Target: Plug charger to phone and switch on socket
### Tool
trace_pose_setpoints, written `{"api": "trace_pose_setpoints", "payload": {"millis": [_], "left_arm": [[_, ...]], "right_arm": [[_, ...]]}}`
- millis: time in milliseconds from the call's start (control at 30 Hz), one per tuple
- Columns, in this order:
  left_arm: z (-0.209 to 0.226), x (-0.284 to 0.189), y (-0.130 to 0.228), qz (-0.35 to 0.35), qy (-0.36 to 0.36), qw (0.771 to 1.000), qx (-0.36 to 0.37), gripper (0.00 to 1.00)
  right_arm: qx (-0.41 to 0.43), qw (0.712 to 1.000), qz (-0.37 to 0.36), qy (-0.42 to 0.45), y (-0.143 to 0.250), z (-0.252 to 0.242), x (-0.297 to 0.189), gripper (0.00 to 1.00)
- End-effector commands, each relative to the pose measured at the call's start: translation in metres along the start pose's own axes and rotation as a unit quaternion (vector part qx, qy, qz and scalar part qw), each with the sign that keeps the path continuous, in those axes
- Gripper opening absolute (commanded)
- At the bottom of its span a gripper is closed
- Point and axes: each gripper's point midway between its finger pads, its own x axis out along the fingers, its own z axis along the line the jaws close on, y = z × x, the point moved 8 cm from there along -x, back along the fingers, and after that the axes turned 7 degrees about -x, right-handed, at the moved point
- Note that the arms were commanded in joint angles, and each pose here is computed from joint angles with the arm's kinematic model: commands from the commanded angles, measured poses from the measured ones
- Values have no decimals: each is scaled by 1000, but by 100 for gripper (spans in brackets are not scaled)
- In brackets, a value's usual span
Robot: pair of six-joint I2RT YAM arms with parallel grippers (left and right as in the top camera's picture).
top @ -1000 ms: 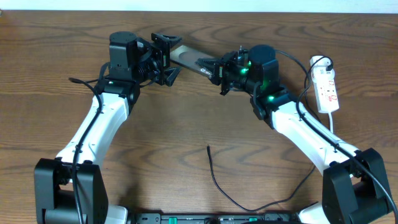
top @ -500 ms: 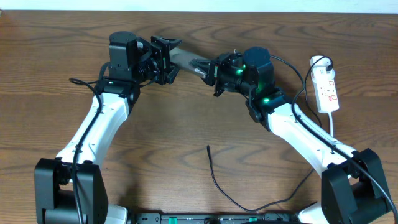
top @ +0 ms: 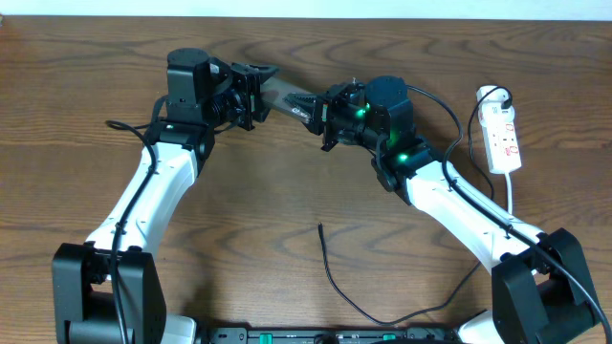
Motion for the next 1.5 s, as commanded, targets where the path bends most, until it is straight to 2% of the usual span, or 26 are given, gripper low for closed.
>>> {"api": "trace_pose_setpoints", "payload": {"millis": [0,100,267,300,367,900,967,1067,1167,1267,1467], "left_arm": [[-8,1,2,6,7,1000,9,41],[-8,1,2,6,7,1000,9,31],[-8,1,2,6,7,1000,9,19],[-8,1,2,6,7,1000,8,11],[-8,1,2,6,7,1000,9,8],[-9,1,-1,-7,10,1000,9,7],[-9,0,-2,-8,11,1000,9,7],[-10,-3,-7,-14,14,1000,8,7],[-13,-8,-16,-24,19,1000,3,7],[-15,-15,-27,-36,25,999,-3,7],[-20,-40,-59,-59,39,997,7,7]], "right_arm": [[-7,1000,29,-6,15,6,5,1],[-7,1000,30,-5,16,5,5,1],[-7,1000,30,-5,16,5,6,1],[-7,1000,30,-5,16,5,6,1],[-7,1000,30,-5,16,5,6,1],[-8,1000,27,-6,16,5,6,3],[-8,1000,25,-6,15,5,6,18],[-8,1000,25,-6,15,6,6,58],[-11,1000,24,-7,15,6,5,79],[-13,1000,23,-7,14,6,5,94],[-74,997,15,-11,9,7,3,98]]}}
